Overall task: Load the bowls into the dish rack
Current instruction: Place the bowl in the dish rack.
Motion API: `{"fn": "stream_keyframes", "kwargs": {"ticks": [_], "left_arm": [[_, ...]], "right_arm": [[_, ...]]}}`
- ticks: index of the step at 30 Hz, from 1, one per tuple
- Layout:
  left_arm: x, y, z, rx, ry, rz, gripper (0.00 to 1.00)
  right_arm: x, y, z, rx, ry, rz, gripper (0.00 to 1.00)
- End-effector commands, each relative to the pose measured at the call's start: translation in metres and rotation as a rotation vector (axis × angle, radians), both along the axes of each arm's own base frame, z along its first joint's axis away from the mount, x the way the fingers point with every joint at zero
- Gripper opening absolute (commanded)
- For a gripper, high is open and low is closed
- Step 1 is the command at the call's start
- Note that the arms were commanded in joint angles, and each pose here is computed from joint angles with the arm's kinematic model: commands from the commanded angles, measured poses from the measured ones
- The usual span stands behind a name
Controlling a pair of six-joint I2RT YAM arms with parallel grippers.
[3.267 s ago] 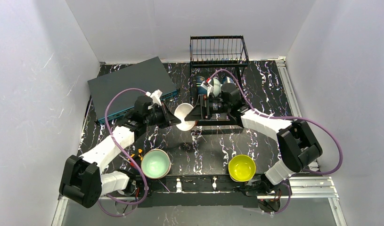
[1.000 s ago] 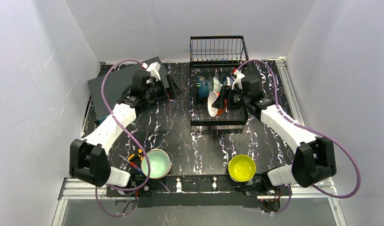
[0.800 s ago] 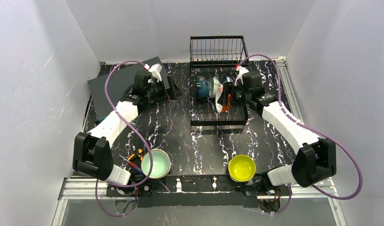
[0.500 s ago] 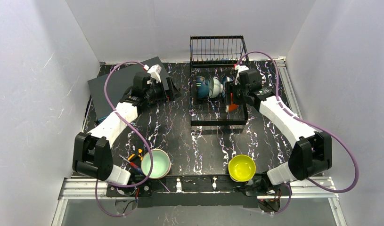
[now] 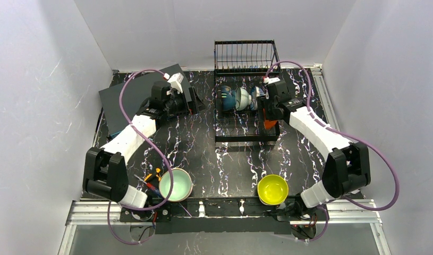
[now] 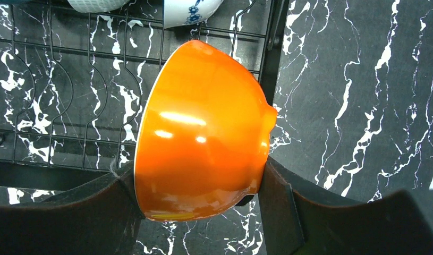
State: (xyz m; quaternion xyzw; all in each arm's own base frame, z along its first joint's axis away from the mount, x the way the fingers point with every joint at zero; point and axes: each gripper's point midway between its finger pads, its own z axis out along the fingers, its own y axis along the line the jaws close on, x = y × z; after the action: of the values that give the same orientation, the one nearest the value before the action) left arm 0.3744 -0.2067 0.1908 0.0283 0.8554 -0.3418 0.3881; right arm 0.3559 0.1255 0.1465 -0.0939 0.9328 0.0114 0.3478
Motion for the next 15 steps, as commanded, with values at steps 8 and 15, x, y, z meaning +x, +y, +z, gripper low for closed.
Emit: {"fn": "stream_keyframes", "kwargs": {"ticks": [8, 15], "left_arm": [[0.0, -0.008, 0.002, -0.037, -0.003, -0.04, 0.98], [-0.001, -0.01, 0.003, -0.046, -0.001, -0.049, 0.98]], "right_arm": [[0.016, 0.001, -0.023, -0.032, 0.01, 0.002, 0.01], [0.013, 0.001, -0.048, -0.055, 0.073, 0.012, 0.01]]}}
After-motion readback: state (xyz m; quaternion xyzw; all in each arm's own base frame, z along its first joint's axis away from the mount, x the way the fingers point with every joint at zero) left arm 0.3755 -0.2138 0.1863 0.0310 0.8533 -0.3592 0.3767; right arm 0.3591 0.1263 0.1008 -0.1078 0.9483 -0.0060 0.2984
